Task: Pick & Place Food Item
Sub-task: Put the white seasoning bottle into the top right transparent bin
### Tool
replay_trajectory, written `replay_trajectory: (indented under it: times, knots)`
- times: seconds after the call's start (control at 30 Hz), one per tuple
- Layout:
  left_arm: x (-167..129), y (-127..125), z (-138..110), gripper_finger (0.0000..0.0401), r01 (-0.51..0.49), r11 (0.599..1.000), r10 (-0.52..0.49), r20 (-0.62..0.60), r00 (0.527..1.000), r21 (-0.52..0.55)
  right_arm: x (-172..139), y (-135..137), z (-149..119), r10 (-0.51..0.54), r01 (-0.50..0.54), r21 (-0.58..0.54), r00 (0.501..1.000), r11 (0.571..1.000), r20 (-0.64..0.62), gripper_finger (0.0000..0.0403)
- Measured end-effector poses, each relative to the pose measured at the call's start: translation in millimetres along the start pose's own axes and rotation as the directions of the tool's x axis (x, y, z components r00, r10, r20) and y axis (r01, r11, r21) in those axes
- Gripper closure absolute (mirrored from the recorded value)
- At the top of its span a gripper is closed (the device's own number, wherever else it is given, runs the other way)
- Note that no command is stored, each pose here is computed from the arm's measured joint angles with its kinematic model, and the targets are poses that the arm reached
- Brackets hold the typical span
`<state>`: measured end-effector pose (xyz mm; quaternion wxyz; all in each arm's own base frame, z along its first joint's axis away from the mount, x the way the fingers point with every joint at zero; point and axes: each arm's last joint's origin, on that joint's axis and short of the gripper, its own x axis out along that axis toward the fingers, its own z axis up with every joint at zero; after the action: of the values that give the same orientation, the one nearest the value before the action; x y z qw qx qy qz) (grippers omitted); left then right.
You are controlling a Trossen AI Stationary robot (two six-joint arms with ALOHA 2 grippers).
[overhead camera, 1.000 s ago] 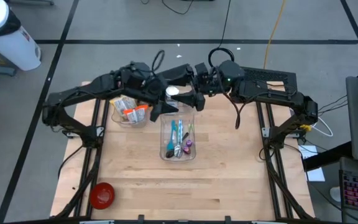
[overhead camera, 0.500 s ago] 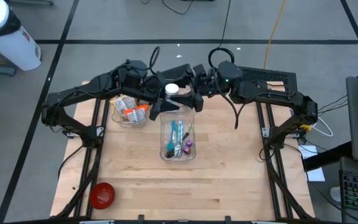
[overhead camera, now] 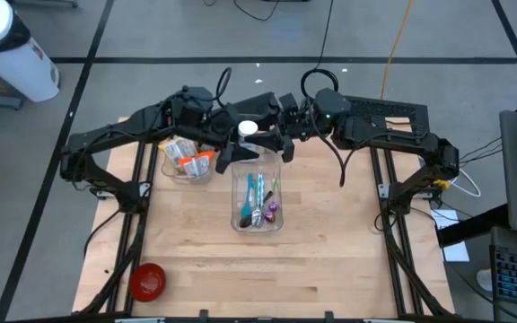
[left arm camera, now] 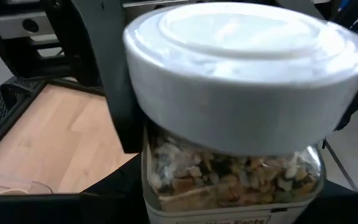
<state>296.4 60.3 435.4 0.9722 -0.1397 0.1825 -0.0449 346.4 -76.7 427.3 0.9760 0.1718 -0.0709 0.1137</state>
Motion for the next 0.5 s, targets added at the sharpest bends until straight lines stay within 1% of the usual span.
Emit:
replay_trajectory:
  times: [0.2,0.5]
  knots:
    - [-0.3,0.1,-1.5,0.0191,-0.002,1.000,0.002,-0.016,1.000,0.004,0.0,-0.2,-0.4,-0.002,0.002,-0.016,1.000,1.000,-0.003,0.0213]
    - [-3.5,4.5,-0.1,0.0116,-0.013,1.000,0.013,-0.008,1.000,0.005,-1.2,-2.6,1.1,-0.013,0.013,-0.018,1.000,1.000,0.005,0.0213]
